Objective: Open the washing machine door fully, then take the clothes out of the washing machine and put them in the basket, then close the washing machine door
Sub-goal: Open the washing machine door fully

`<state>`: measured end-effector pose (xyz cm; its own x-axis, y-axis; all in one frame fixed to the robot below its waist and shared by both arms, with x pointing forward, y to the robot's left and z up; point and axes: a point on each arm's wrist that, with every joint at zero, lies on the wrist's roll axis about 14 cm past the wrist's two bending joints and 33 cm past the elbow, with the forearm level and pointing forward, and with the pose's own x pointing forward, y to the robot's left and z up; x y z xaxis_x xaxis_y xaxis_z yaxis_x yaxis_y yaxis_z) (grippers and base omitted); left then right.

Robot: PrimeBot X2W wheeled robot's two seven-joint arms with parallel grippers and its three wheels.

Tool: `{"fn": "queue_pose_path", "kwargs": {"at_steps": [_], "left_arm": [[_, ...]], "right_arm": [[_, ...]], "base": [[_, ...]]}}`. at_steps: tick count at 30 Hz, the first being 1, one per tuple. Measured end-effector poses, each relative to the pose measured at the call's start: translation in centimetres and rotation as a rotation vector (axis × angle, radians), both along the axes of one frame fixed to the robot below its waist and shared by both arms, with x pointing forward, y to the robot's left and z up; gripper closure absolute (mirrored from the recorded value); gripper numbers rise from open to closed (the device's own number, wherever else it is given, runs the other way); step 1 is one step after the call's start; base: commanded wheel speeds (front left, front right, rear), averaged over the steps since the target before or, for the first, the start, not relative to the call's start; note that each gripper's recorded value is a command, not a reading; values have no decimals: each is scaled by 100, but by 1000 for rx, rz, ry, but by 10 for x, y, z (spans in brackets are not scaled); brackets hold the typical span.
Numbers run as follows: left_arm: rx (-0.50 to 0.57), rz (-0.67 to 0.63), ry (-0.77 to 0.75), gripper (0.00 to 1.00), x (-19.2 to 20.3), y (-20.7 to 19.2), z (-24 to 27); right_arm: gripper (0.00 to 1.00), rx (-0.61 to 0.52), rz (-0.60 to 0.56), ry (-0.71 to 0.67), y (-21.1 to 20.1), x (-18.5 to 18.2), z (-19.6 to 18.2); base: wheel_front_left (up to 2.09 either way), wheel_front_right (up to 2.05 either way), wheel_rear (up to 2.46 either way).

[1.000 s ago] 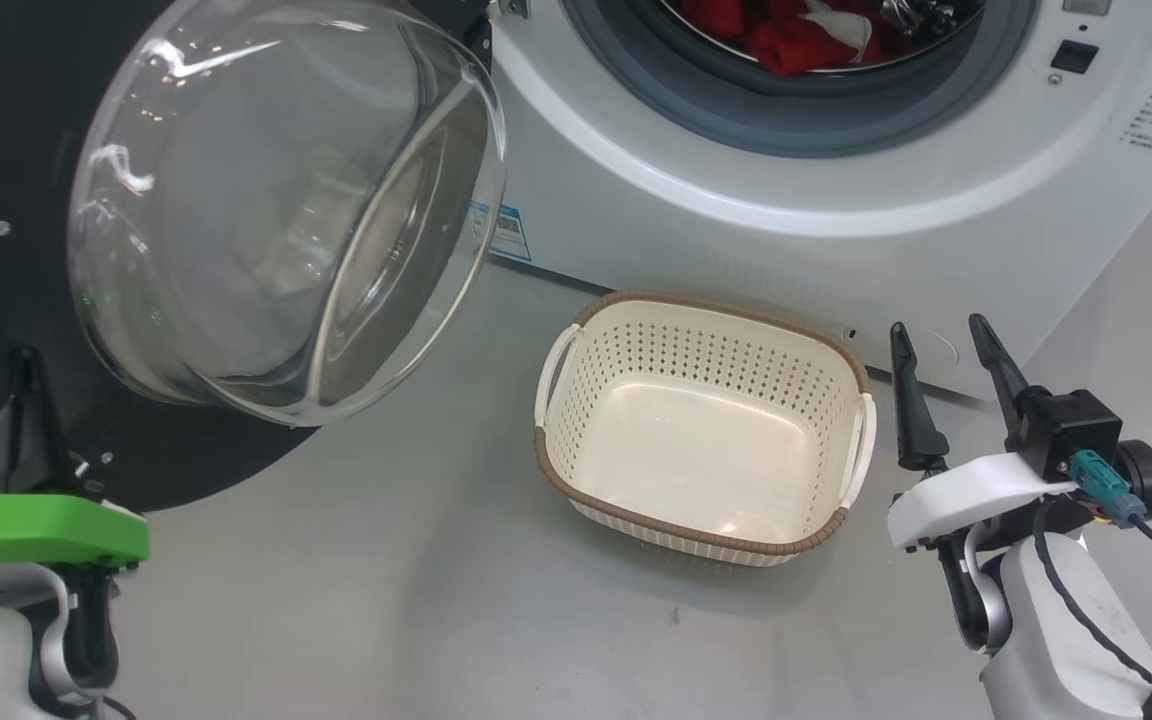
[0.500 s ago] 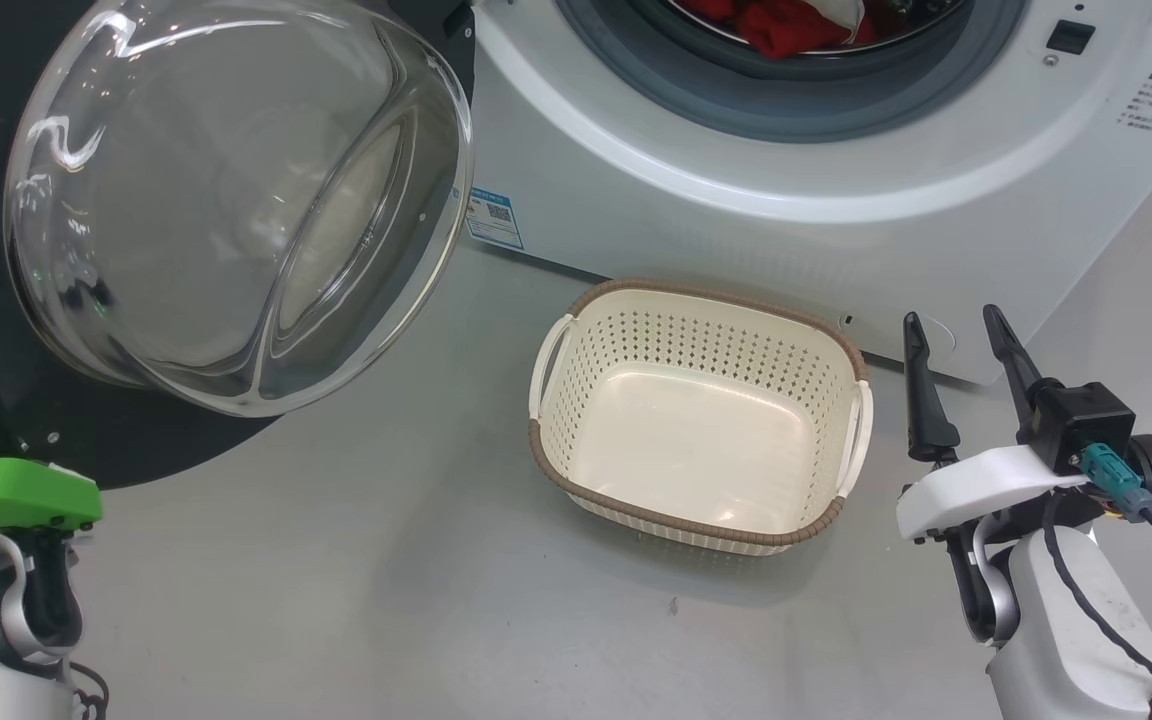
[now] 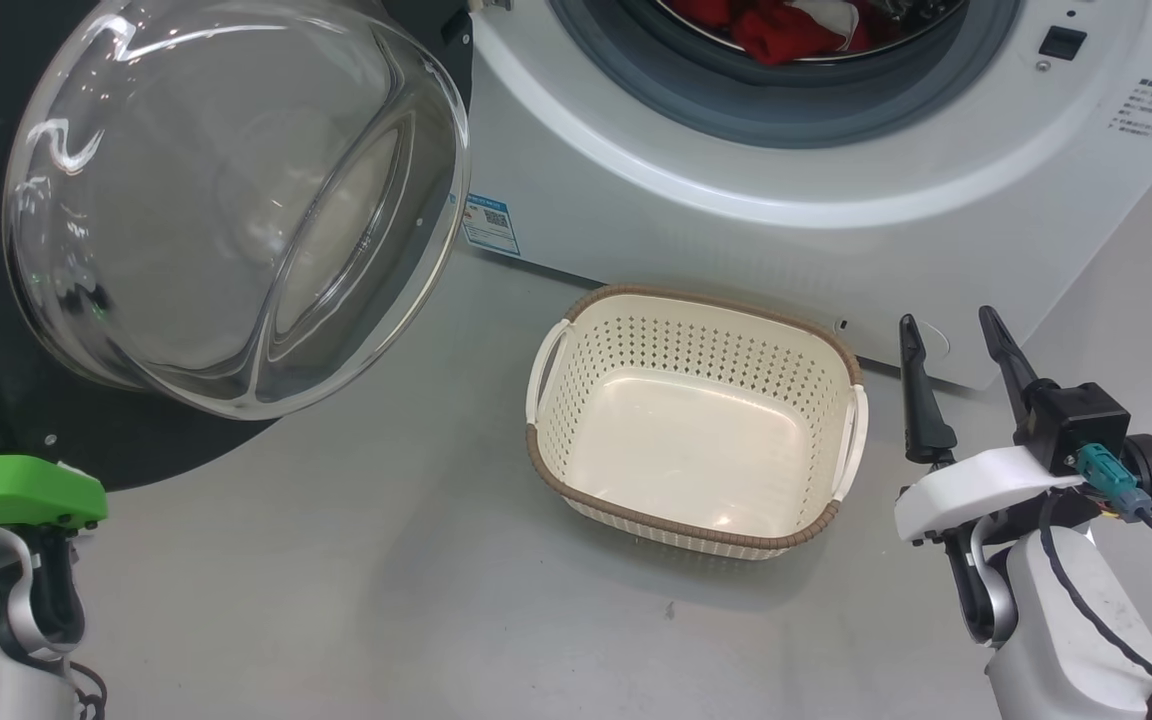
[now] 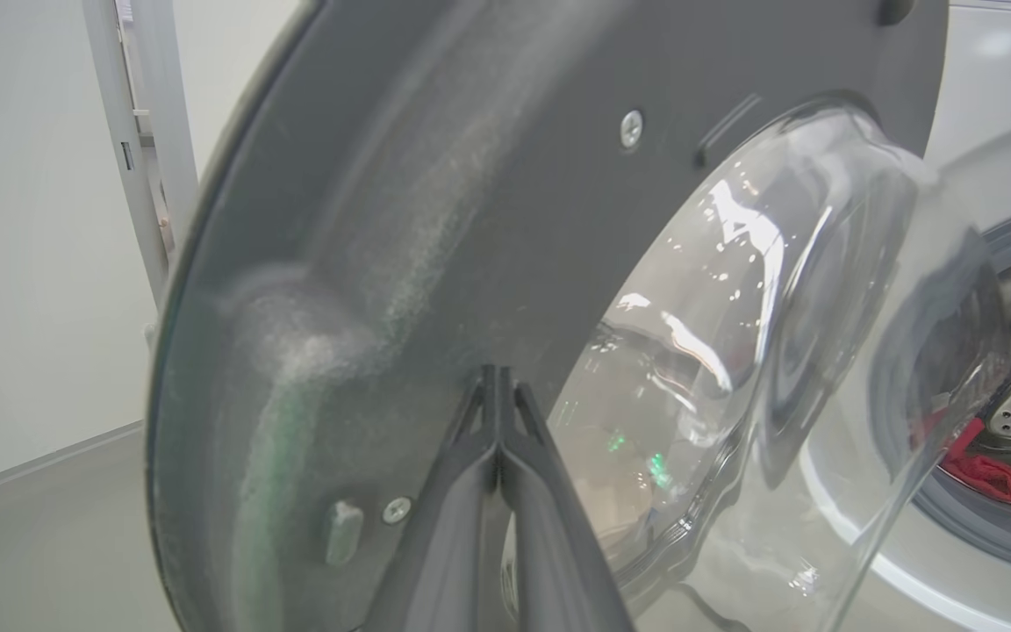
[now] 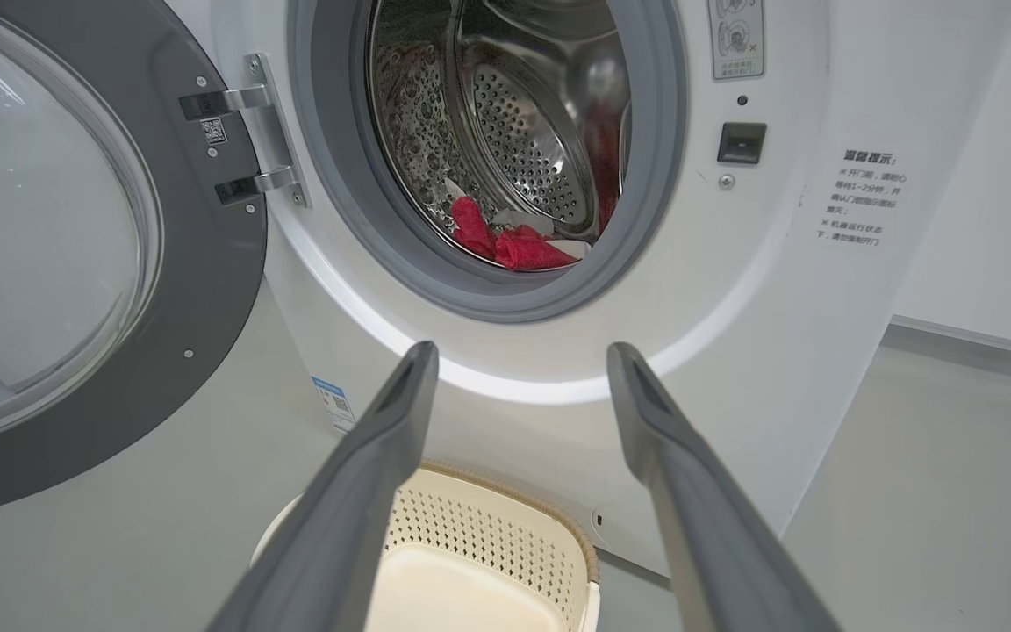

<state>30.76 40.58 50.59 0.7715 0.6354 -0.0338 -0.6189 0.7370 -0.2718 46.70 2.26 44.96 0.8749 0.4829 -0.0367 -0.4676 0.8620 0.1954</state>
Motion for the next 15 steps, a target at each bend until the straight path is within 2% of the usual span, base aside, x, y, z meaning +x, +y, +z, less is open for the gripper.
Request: {"fn": "queue_pose_path", "kwargs": {"at_steps": [6,15], "left_arm": [[31,-53,-6,100,8,-15,5],[40,-87,-11,100,-3,-34,2]], "right_arm": [[0,1,2,-13,1,-1,5],[0,9,5,-37,0,-3,16]], "base": [[0,0,0],[0,0,0]]}}
